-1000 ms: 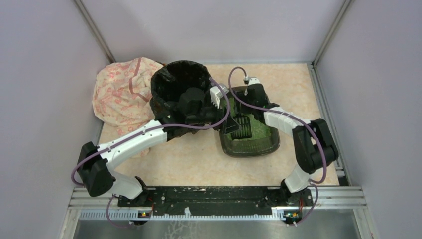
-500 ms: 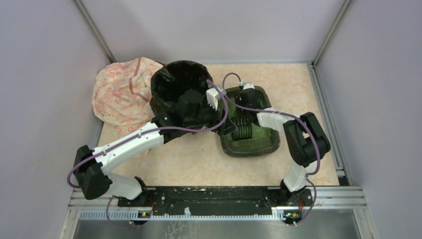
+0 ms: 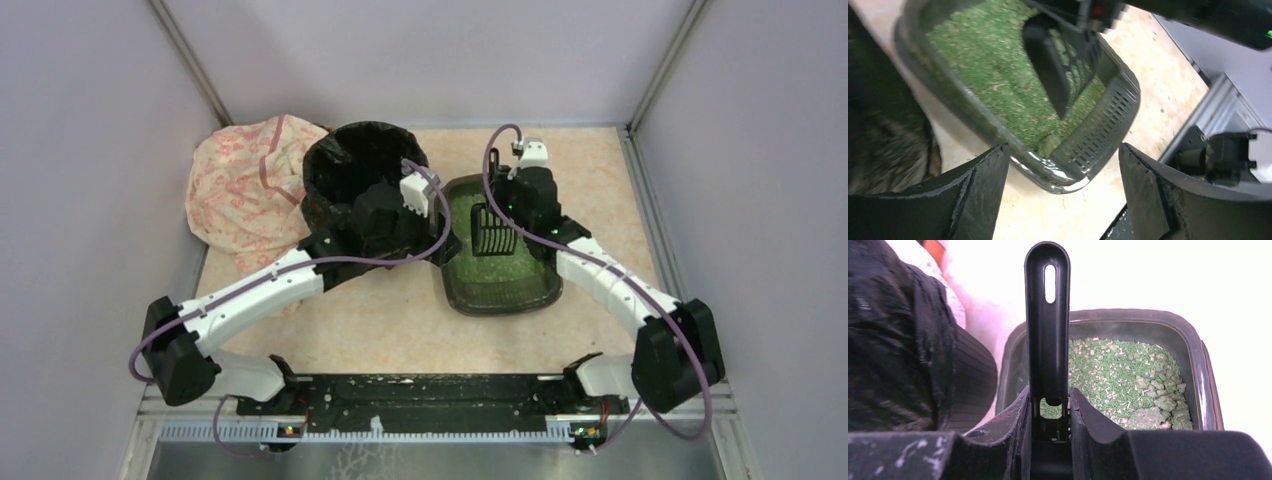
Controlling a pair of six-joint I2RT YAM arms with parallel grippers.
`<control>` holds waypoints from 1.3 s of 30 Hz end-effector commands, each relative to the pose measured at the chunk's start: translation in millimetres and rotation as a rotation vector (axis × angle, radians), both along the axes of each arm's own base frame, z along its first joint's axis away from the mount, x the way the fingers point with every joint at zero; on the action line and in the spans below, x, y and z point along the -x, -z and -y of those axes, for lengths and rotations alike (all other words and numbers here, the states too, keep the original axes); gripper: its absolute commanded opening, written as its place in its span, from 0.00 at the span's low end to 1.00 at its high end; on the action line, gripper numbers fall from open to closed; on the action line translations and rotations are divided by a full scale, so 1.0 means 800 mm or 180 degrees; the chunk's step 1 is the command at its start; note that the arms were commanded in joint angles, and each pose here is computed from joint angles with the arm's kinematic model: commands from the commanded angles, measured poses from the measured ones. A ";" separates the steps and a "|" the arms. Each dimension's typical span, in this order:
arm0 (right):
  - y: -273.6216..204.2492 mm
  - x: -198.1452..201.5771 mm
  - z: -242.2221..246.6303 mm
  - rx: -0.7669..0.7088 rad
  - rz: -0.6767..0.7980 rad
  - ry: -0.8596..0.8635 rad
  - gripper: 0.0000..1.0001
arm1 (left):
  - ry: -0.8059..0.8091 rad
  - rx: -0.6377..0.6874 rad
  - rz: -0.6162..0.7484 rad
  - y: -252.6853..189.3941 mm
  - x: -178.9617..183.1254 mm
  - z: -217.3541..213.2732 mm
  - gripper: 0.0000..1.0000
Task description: Clean the litter box
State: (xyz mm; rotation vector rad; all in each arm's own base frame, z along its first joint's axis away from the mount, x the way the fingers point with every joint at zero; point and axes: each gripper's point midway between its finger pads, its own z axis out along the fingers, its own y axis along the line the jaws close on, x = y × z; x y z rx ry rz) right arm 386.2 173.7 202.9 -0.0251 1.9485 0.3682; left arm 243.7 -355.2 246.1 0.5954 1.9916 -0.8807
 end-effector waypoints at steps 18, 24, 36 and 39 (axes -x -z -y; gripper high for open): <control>-0.266 0.220 -0.033 -0.1873 0.2075 -0.2546 0.00 | 0.1137 0.1583 -0.0202 -0.129 0.089 0.008 0.99; -0.320 0.282 -0.027 -0.2006 0.2648 -0.2996 0.00 | 0.1266 0.1857 -0.0401 -0.125 0.088 -0.002 0.98; -0.356 0.344 -0.021 -0.2614 0.2846 -0.3830 0.00 | 0.2279 0.2578 -0.0849 -0.152 0.150 0.016 0.95; -0.358 0.351 -0.021 -0.2581 0.2926 -0.3857 0.00 | 0.2444 0.2644 -0.0852 -0.161 0.168 0.026 0.96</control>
